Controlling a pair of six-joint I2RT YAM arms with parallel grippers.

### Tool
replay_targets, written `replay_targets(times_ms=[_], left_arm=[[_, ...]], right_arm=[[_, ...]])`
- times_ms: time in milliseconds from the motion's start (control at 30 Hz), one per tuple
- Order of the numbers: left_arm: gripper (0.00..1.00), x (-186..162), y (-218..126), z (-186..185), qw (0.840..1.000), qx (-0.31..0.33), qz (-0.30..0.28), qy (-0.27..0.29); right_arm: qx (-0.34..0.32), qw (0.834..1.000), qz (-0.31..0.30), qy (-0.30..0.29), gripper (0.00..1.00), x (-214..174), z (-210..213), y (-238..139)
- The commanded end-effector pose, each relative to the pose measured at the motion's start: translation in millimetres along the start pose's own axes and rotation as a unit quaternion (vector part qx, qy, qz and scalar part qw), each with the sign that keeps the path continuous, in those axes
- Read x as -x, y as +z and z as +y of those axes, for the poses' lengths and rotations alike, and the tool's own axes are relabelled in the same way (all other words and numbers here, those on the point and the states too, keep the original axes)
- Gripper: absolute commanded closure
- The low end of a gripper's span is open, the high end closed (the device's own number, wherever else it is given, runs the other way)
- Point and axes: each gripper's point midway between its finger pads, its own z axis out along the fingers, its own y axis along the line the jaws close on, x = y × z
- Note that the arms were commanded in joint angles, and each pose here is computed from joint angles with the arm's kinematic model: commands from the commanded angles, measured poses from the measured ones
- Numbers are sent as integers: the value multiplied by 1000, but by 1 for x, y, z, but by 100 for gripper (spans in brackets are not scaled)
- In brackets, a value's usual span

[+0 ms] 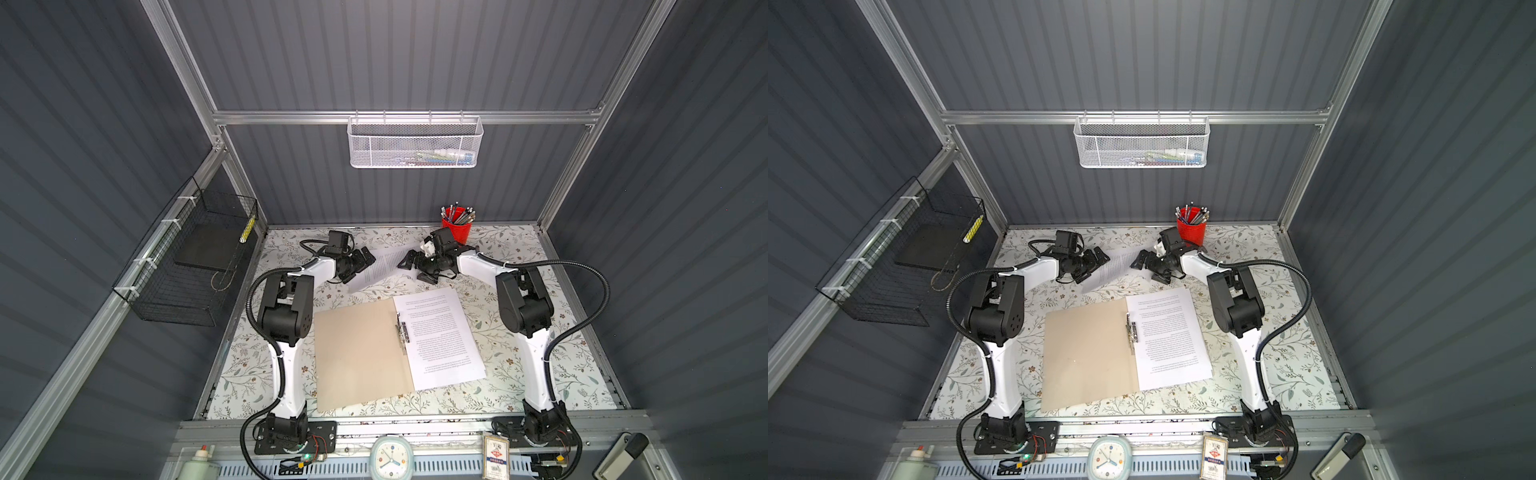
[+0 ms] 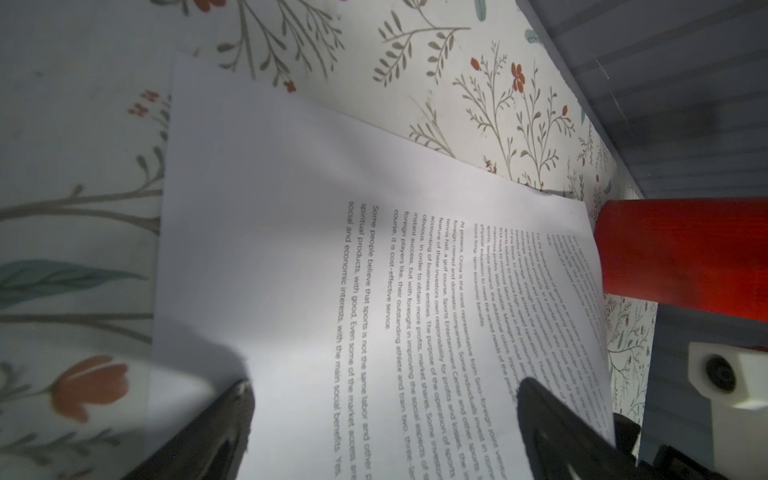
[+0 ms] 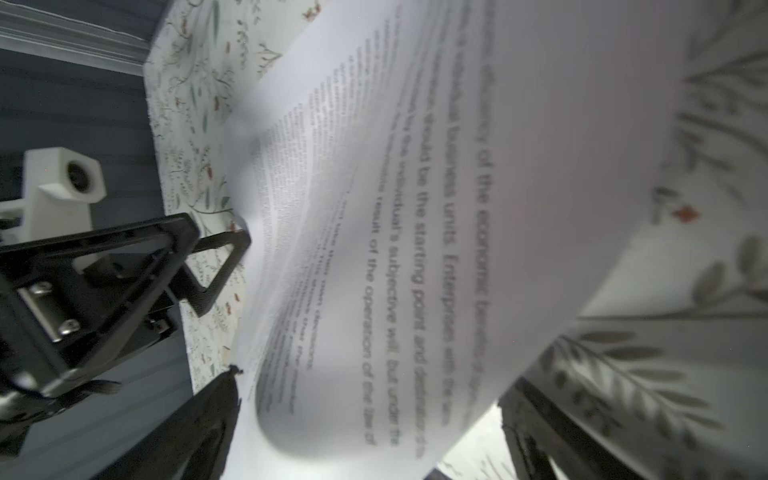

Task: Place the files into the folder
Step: 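Lift the sheet with the right gripper while the left gripper releases and draws back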

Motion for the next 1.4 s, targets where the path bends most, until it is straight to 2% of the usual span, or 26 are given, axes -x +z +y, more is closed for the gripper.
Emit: replay_targets(times_ms=[0, 233, 300, 500, 867, 1100, 1367], left_arm=[[0, -69, 20, 64, 988, 99, 100, -62], [0, -68, 23, 68, 987, 105, 94, -79], [0, -77, 24, 77, 984, 114, 100, -91], [0, -78, 24, 77, 984, 111, 91, -108], [0, -89, 32, 74, 982, 115, 92, -114], [0, -92, 27, 70, 983, 111, 91, -117], [0, -100, 18, 67, 982, 103, 91, -129]], right_arm=[[72, 997, -3, 21, 1, 2, 29, -1], [99, 992, -40, 68, 1, 13, 44, -16], [109, 989, -44, 85, 1, 13, 45, -15], [119, 985, -58, 107, 1, 15, 50, -10], [116, 973, -92, 179, 3, 11, 32, -2], [101, 972, -108, 182, 8, 17, 17, 9], [91, 968, -122, 199, 25, 17, 9, 16]])
